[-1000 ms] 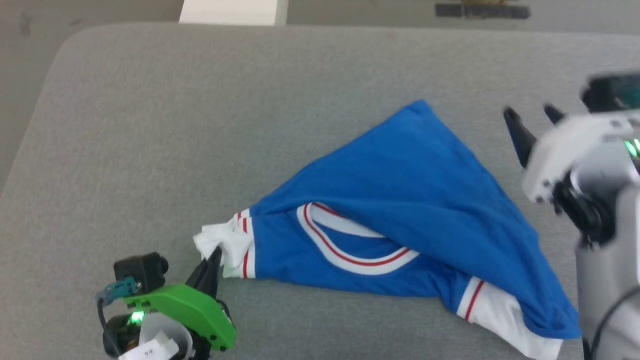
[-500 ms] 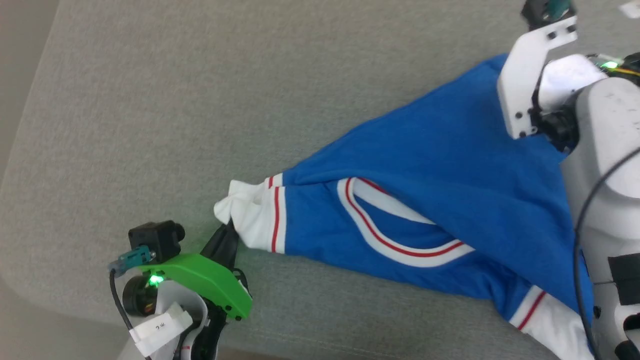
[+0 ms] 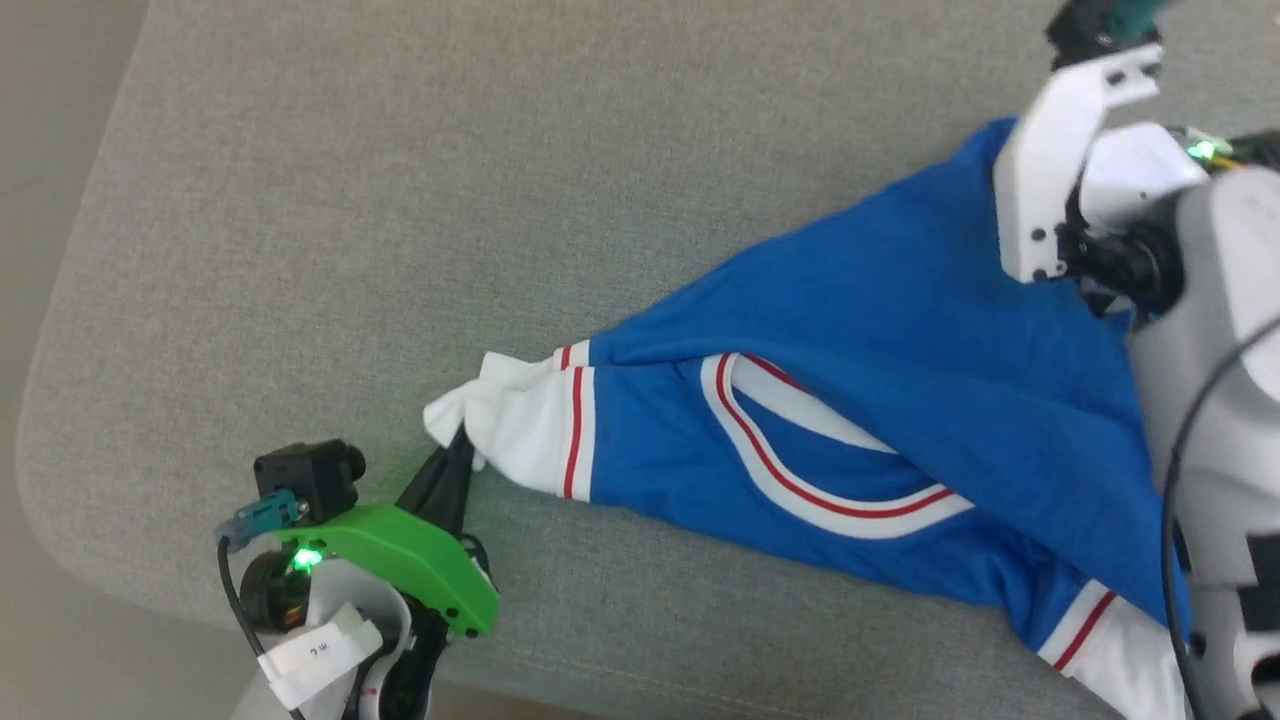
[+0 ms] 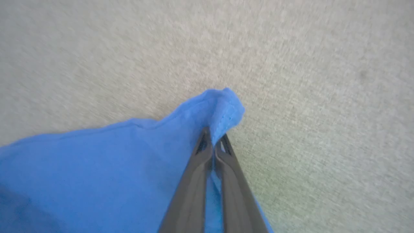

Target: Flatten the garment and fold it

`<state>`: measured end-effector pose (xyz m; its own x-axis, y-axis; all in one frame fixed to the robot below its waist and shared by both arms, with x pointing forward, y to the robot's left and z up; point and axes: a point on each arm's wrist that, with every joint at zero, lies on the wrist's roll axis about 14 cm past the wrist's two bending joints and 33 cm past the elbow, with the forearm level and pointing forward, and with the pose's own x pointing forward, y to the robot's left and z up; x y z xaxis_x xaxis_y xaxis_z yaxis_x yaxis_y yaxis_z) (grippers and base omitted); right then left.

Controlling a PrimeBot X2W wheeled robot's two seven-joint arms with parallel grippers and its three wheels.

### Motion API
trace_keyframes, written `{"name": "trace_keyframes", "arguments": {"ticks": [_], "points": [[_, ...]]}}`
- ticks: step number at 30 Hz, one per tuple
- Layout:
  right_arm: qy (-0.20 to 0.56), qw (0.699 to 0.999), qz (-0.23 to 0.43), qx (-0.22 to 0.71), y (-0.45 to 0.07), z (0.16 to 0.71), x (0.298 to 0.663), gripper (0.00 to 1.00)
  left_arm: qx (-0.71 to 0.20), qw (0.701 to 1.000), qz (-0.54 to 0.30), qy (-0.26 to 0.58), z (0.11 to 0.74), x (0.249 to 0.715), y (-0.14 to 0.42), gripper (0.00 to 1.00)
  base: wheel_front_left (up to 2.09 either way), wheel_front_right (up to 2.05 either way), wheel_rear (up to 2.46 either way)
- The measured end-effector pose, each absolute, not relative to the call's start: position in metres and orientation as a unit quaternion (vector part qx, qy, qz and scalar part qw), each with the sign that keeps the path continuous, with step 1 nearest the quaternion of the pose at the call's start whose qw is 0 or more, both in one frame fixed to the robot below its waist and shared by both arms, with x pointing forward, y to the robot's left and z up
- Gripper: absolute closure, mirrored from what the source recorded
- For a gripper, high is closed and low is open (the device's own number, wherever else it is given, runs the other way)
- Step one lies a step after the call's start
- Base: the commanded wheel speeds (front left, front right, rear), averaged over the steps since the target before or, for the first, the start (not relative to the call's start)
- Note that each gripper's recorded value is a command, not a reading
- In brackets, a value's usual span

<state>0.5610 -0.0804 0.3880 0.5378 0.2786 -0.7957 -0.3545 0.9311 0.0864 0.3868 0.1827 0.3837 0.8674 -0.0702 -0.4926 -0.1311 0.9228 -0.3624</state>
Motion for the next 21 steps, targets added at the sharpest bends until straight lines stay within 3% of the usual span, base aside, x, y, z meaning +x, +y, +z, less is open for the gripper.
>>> {"name": "trace_keyframes", "arguments": {"ticks": [5, 10, 13, 14, 15, 18, 21], "points": [[0.348, 0.923, 0.164, 0.022, -0.107, 0.435, 0.552, 1.0, -0.193, 0.948, 0.021, 0.25, 0.394, 0.376, 0.184, 1.0, 0.0, 0.0, 0.0], [0.316, 0.939, 0.117, 0.072, -0.159, 0.458, 0.498, 1.0, -0.193, 0.954, 0.015, 0.229, 0.412, 0.368, 0.179, 1.0, 0.0, 0.0, 0.0], [0.328, 0.935, 0.087, 0.1, -0.186, 0.46, 0.449, 1.0, -0.193, 0.958, 0.006, 0.212, 0.426, 0.365, 0.174, 1.0, 0.0, 0.0, 0.0], [0.358, 0.923, 0.071, 0.119, -0.198, 0.455, 0.401, 1.0, -0.196, 0.96, -0.001, 0.198, 0.437, 0.361, 0.17, 1.0, 0.0, 0.0, 0.0], [0.368, 0.918, 0.069, 0.132, -0.198, 0.452, 0.385, 1.0, -0.198, 0.961, -0.004, 0.193, 0.441, 0.359, 0.168, 1.0, 0.0, 0.0, 0.0], [0.401, 0.897, 0.078, 0.168, -0.192, 0.447, 0.345, 1.0, -0.211, 0.961, -0.01, 0.177, 0.452, 0.355, 0.164, 1.0, 0.0, 0.0, 0.0], [0.392, 0.895, 0.083, 0.197, -0.193, 0.461, 0.329, 1.0, -0.239, 0.96, -0.022, 0.141, 0.472, 0.358, 0.158, 1.0, 0.0, 0.0, 0.0]]}}
